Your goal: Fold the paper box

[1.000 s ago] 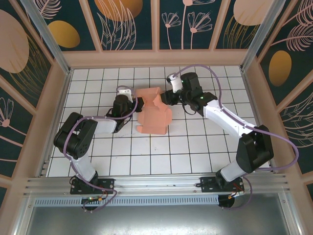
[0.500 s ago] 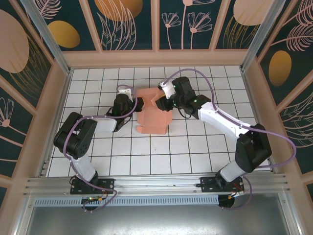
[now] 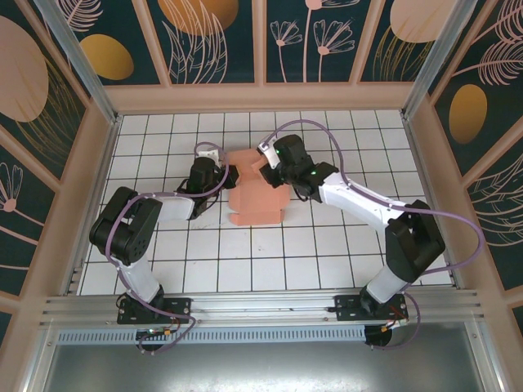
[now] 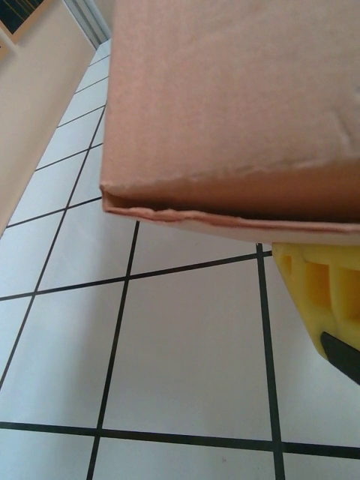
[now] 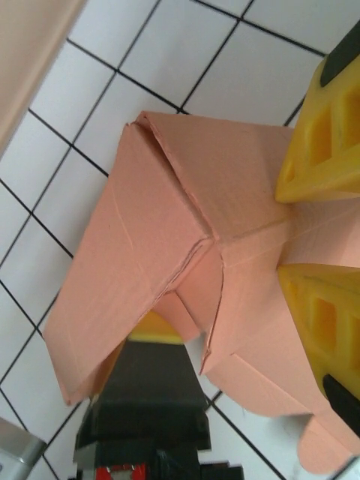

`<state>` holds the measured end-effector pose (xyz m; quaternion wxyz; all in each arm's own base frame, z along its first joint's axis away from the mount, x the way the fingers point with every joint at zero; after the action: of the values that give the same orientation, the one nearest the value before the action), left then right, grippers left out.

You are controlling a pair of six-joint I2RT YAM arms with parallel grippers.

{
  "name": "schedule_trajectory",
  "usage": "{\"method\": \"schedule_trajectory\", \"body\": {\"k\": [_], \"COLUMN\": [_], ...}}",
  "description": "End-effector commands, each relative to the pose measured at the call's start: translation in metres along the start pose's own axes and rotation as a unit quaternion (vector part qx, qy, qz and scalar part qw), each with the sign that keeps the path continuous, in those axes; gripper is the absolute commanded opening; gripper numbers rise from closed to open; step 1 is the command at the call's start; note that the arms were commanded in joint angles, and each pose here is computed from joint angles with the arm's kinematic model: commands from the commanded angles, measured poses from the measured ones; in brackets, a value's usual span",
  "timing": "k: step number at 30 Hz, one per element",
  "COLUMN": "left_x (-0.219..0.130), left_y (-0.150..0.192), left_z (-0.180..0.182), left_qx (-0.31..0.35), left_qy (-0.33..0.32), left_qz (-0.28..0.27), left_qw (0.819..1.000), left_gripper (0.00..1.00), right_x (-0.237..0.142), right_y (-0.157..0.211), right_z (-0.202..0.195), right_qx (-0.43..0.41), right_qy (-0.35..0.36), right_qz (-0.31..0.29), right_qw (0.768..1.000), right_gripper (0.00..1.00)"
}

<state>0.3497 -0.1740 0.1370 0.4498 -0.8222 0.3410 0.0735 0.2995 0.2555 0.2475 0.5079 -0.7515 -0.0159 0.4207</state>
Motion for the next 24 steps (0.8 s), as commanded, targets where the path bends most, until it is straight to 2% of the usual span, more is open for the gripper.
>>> {"method": "schedule_trajectory", "body": {"k": [1, 14, 21, 24], "left_x": [-0.005, -0.006, -0.006, -0.007], "left_y": [-0.022, -0.022, -0.020, -0.021], "left_z": [-0.028, -0.030, -0.029, -0.029], "left_qx": [0.004, 0.001, -0.001, -0.001], "left_qy": [0.073, 0.085, 0.086, 0.087], "left_qz": [-0.031, -0.028, -0.025, -0.024], "left_qw": [0.997, 0.996, 0.996, 0.996], "left_gripper": [0.00, 0.00, 0.00, 0.00], "right_x": [0.007, 0.014, 0.023, 0.027], "right_y": [-0.006, -0.013, -0.014, -0.014], "right_z": [0.000, 0.003, 0.012, 0.015], "right_qx": [-0.012, -0.022, -0.045, -0.056], "right_qy": [0.071, 0.204, 0.246, 0.254], "right_qz": [-0.009, -0.016, -0.008, -0.002], "right_qw": [0.997, 0.979, 0.968, 0.966], "right_gripper": [0.26, 0.18, 0.12, 0.06]}}
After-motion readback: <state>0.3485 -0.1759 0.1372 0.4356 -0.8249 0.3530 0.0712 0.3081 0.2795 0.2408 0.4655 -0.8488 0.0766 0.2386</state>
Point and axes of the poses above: each hand's point on the last joint's axis, 136 mm out from that joint toward the fingers, its own x axis out along the fingers, its own z axis along the line the jaws close on, y = z × x, the point moved 10 cm from there along -x, back along the fingers, and after that the axes turned 1 degree about -x, right-handed, at the moved point
